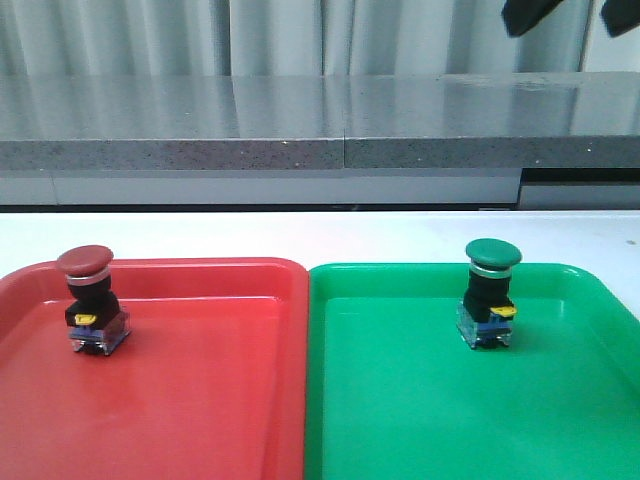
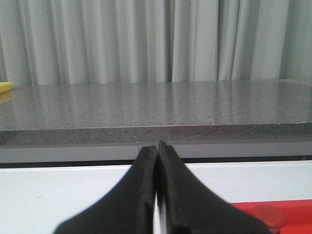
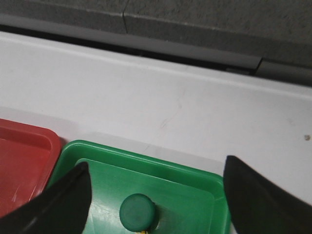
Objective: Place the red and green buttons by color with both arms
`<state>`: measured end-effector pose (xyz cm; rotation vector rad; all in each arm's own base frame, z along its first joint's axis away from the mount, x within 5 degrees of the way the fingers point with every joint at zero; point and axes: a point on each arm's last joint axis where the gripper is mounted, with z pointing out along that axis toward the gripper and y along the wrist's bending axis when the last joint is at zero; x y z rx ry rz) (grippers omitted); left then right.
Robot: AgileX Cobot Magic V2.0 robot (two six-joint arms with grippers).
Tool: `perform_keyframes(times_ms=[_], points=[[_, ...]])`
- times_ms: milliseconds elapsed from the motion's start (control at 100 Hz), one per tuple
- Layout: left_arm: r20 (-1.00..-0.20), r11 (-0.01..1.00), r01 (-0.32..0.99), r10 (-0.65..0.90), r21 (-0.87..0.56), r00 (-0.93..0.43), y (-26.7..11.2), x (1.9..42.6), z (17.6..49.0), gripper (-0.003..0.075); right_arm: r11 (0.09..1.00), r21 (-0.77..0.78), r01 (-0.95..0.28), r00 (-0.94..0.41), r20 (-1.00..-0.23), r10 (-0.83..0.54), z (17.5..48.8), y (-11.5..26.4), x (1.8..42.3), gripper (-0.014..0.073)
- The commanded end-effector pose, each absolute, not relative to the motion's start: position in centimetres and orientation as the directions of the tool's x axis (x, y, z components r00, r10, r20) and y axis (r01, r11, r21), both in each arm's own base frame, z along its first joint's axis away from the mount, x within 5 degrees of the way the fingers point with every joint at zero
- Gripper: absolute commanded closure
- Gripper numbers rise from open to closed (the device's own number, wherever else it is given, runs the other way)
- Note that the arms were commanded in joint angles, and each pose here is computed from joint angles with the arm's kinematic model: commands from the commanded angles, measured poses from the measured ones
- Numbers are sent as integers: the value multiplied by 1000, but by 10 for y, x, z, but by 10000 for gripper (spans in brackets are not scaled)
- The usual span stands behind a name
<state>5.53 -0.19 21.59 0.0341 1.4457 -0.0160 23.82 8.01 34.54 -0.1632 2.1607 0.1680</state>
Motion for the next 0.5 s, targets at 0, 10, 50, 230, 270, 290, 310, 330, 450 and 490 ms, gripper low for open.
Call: perform_keyframes(times_ms=[0,10,50,230,270,290,310,330,450,490], points=[[-982,999,32,-6,0,191,-2,54,211,739,984,36,-176,-452,-890,-48,370,67,221,32],[-982,999,32,-6,0,191,-2,54,211,739,985,36,-171,-454,-890,-47,369,66,220,32],[-982,999,32,-6,0,191,-2,54,211,739,987,36,-158,-448,-893,-39,371,60,211,32],[-982,999,32,-6,0,191,-2,54,211,739,995,42,-92,-400,-917,2,373,34,171,35],[-982,999,32,-6,0,191,-2,54,211,739,995,45,-84,-387,-922,9,371,30,162,35],[-982,999,32,-6,0,191,-2,54,211,739,996,45,-82,-387,-922,10,369,29,159,35],[-982,999,32,-6,0,191,-2,54,211,739,996,47,-81,-378,-926,13,369,27,153,35],[-982,999,32,-6,0,191,-2,54,211,739,995,49,-82,-369,-929,15,368,26,148,35],[-982,999,32,-6,0,191,-2,54,211,739,995,58,-82,-324,-946,29,363,19,122,49],[-982,999,32,-6,0,191,-2,54,211,739,995,62,-81,-309,-950,34,362,16,113,74]])
